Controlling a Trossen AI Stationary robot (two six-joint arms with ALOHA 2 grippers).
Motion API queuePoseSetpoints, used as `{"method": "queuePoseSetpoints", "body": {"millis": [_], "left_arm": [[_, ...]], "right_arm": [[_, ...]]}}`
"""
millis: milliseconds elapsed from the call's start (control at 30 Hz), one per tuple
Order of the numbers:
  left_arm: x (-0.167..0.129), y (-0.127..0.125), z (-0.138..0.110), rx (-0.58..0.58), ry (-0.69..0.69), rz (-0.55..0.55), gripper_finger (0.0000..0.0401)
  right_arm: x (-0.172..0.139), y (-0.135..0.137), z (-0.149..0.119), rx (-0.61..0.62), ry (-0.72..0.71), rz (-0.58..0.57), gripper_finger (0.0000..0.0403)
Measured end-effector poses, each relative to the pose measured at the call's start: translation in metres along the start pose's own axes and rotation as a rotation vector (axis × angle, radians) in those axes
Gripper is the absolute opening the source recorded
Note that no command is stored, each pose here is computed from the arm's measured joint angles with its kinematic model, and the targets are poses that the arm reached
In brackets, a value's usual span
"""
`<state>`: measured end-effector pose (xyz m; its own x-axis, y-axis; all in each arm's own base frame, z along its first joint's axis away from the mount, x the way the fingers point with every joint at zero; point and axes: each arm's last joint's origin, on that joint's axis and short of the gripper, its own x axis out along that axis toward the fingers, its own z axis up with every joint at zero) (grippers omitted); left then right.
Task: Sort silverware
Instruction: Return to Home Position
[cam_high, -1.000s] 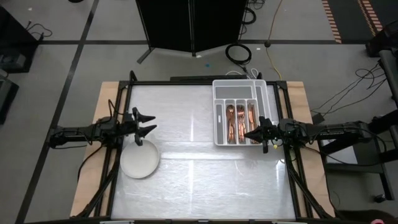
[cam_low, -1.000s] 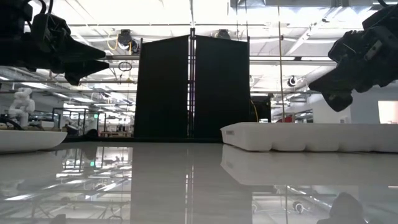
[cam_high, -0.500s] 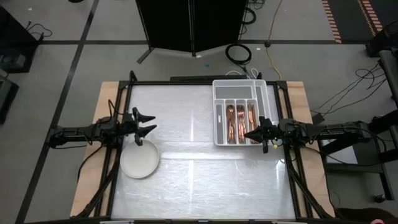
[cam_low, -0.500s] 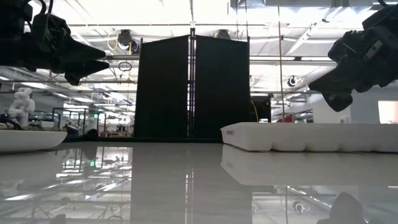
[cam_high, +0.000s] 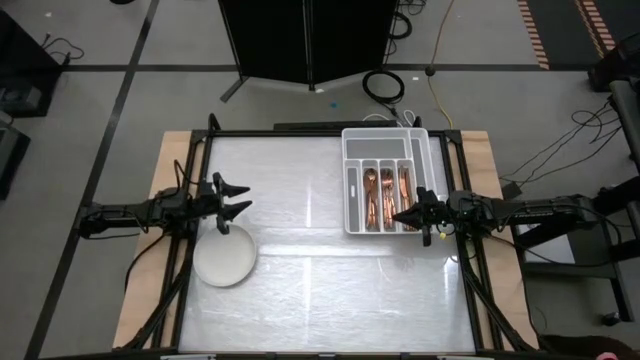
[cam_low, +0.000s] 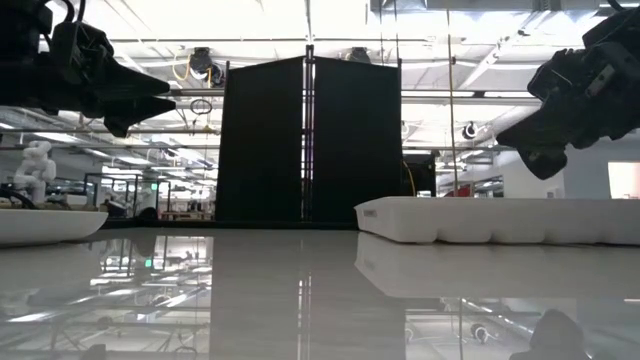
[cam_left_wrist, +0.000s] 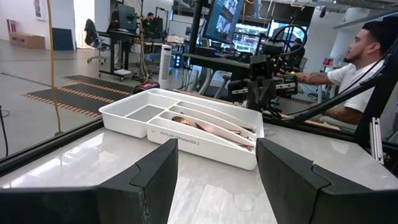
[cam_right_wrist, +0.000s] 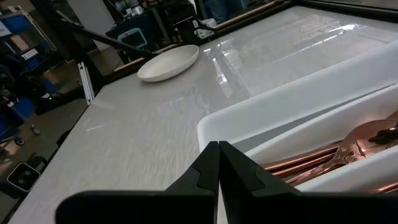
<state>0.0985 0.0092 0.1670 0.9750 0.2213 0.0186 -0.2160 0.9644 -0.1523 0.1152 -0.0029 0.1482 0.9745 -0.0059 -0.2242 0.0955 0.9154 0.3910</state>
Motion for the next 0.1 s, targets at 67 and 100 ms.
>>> {"method": "queuePoseSetpoints", "body": {"millis": [67, 100], "left_arm": [[0.0, 0.0, 0.0, 0.0, 0.0, 0.0, 0.0215], [0.0, 0.0, 0.0, 0.0, 0.0, 0.0, 0.0215]], "right_arm": [[0.0, 0.0, 0.0, 0.0, 0.0, 0.0, 0.0], [0.0, 0.0, 0.0, 0.0, 0.0, 0.0, 0.0]]}}
